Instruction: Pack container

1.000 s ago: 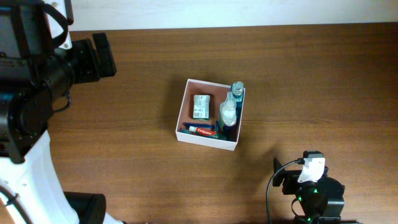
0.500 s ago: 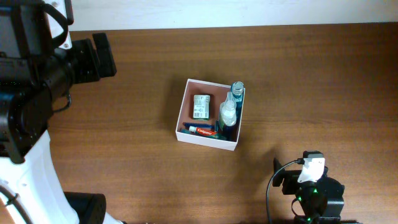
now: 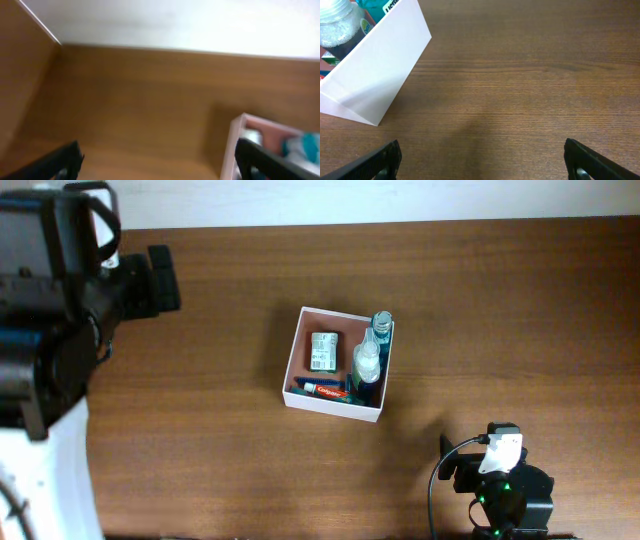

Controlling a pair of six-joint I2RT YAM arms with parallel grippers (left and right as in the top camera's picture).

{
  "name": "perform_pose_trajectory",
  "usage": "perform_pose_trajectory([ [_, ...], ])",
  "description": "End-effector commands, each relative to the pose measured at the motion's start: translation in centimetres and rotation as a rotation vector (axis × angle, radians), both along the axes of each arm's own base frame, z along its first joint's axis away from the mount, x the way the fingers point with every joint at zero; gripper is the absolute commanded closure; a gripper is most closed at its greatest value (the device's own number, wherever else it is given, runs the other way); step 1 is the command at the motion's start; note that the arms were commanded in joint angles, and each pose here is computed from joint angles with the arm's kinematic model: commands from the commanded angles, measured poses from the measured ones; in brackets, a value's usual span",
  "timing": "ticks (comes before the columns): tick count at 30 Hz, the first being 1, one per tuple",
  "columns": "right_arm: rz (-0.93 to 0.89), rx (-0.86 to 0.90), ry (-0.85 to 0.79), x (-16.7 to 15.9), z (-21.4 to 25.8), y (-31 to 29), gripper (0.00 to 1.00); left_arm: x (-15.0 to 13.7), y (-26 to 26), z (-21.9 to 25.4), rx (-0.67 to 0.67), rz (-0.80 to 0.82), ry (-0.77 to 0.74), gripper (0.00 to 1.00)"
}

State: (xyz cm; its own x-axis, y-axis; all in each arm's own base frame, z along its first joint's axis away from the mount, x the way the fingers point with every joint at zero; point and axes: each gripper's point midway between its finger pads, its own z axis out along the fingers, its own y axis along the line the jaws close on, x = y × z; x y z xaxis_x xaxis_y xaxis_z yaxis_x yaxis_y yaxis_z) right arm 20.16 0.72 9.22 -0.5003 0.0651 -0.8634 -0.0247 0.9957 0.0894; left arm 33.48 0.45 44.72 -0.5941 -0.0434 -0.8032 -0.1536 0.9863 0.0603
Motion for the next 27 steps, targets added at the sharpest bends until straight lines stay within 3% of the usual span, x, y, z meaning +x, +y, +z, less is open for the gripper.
perform_pose_trajectory([
  [1, -0.001, 0.013, -0.009, 0.1, 0.0, 0.1, 0.01, -2.0, 2.2, 1.2, 0.145, 0.034, -0.106, 0.01],
  [5, -0.001, 0.013, -0.008, 0.1, 0.0, 0.1, 0.01, -1.6, 1.3, -1.2, 0.190, -0.052, -0.227, 0.00],
  [9, -0.001, 0.013, -0.008, 0.1, 0.0, 0.1, 0.01, -2.5, 0.4, -6.7, 0.160, -0.100, -0.289, 0.01],
  [19, -0.001, 0.013, -0.008, 0.1, 0.0, 0.1, 0.01, -7.2, -0.7, -22.8, 0.112, -0.183, -0.319, 0.01],
  [27, -0.001, 0.013, -0.009, 0.1, 0.0, 0.1, 0.01, -9.6, -0.8, -30.7, 0.103, -0.198, -0.339, 0.01],
])
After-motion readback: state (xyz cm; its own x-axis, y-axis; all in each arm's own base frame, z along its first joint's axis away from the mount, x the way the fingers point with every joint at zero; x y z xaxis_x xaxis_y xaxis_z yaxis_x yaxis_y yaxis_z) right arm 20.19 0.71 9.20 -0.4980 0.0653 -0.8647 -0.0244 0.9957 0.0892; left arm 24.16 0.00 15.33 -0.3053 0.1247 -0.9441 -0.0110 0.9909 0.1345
